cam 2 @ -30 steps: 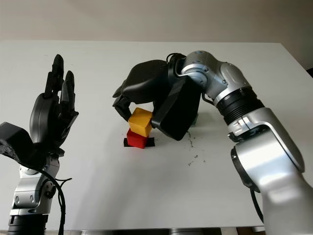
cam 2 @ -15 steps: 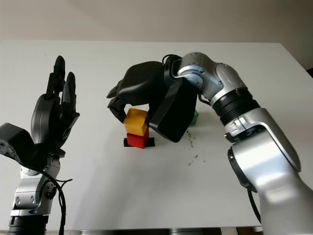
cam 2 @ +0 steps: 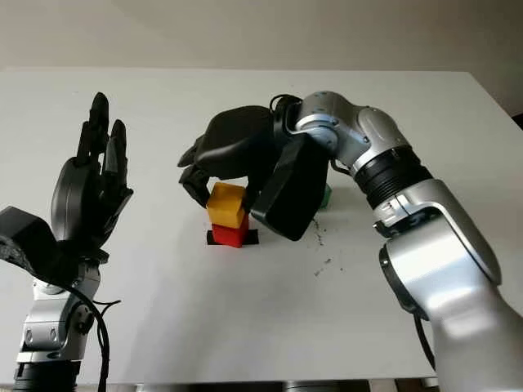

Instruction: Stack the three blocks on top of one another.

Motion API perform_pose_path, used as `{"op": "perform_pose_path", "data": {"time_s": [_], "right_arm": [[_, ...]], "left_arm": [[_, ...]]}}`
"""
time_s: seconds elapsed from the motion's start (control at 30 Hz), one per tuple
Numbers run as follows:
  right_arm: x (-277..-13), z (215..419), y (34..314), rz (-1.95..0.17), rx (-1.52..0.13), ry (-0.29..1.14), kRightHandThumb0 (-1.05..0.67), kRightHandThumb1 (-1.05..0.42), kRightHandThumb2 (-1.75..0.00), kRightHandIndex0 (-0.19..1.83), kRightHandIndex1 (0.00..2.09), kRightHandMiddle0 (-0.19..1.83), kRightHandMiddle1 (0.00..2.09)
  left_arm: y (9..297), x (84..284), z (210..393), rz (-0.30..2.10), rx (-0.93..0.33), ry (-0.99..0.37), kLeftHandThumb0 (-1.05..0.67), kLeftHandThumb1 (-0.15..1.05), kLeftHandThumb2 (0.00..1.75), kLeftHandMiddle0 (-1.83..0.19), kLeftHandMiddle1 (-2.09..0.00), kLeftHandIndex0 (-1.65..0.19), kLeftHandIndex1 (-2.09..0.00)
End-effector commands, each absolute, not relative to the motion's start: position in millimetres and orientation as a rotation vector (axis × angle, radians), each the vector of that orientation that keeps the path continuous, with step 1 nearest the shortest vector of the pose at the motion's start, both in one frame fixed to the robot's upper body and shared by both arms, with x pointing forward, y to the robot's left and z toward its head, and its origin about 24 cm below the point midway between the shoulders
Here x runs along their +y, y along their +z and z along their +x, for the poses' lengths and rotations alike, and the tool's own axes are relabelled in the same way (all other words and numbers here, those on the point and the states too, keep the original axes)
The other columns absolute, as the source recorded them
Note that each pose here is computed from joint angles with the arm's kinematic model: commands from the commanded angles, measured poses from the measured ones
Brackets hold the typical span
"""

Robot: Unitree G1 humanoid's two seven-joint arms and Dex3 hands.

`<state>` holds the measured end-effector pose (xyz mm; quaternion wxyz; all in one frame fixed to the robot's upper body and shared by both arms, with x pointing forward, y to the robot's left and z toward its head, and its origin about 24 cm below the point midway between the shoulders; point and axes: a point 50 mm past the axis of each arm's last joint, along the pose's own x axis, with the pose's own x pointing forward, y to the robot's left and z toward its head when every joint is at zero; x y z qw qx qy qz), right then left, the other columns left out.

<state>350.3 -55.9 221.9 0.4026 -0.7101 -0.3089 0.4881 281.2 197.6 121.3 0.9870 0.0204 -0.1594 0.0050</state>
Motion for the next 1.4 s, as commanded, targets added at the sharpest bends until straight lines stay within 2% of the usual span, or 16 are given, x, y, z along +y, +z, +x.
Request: {"op": "perform_pose_path", "data": {"time_s": [0.0,0.07,0.23,0.27,0.3,0.37,0.43,0.5,0.7,1.37], "right_arm": [[-57,349,231,-1.834,-0.803,1.223,-0.34,-0.97,-0.05,0.27,0.06,0.40,1.28],[-60,349,229,-1.842,-0.780,1.233,-0.35,-0.96,-0.05,0.25,0.05,0.39,1.27],[-62,346,227,-1.916,-0.775,1.268,-0.55,-0.90,-0.04,0.13,0.01,0.18,1.20],[-62,345,226,-1.932,-0.771,1.273,-0.58,-0.89,-0.05,0.09,0.02,0.13,1.12],[-63,345,226,-1.941,-0.767,1.275,-0.60,-0.89,-0.05,0.02,0.03,0.07,0.87],[-63,345,225,-1.956,-0.765,1.275,-0.63,-0.89,-0.05,-0.06,0.04,0.10,0.50],[-64,344,225,-1.956,-0.773,1.270,-0.64,-0.89,-0.05,-0.10,0.04,0.11,0.28],[-65,344,224,-1.947,-0.781,1.267,-0.66,-0.89,-0.05,-0.15,0.03,0.03,0.17],[-68,345,224,-1.926,-0.787,1.252,-0.68,-0.89,-0.05,-0.19,0.00,-0.06,0.08],[-72,351,222,-1.896,-0.928,1.122,-0.66,-0.90,-0.05,-0.19,0.00,-0.08,0.06]], "left_arm": [[122,196.9,278.8,0.039,-0.326,0.011,-0.82,1.05,0.60,0.14,-0.05,0.13,-0.05],[122,196.7,278.7,0.040,-0.325,0.009,-0.82,1.05,0.60,0.14,-0.05,0.14,-0.05],[122,197.1,278.5,0.048,-0.328,0.003,-0.81,1.05,0.61,0.15,-0.05,0.15,-0.05],[122,197.2,278.3,0.052,-0.327,0.004,-0.81,1.05,0.61,0.16,-0.05,0.15,-0.05],[122,197.4,278.3,0.056,-0.326,0.005,-0.81,1.05,0.61,0.15,-0.05,0.15,-0.05],[122,197.4,278.5,0.051,-0.323,0.008,-0.81,1.05,0.60,0.14,-0.05,0.15,-0.05],[122,197.7,278.5,0.050,-0.323,0.007,-0.81,1.05,0.60,0.14,-0.05,0.15,-0.05],[122,197.8,278.4,0.052,-0.326,0.005,-0.81,1.05,0.59,0.14,-0.05,0.15,-0.05],[122,198.3,278.7,0.056,-0.322,0.007,-0.81,1.05,0.59,0.14,-0.06,0.14,-0.05],[122,198.0,277.1,0.059,-0.324,-0.002,-0.80,1.05,0.59,0.14,-0.05,0.14,-0.05]]}}
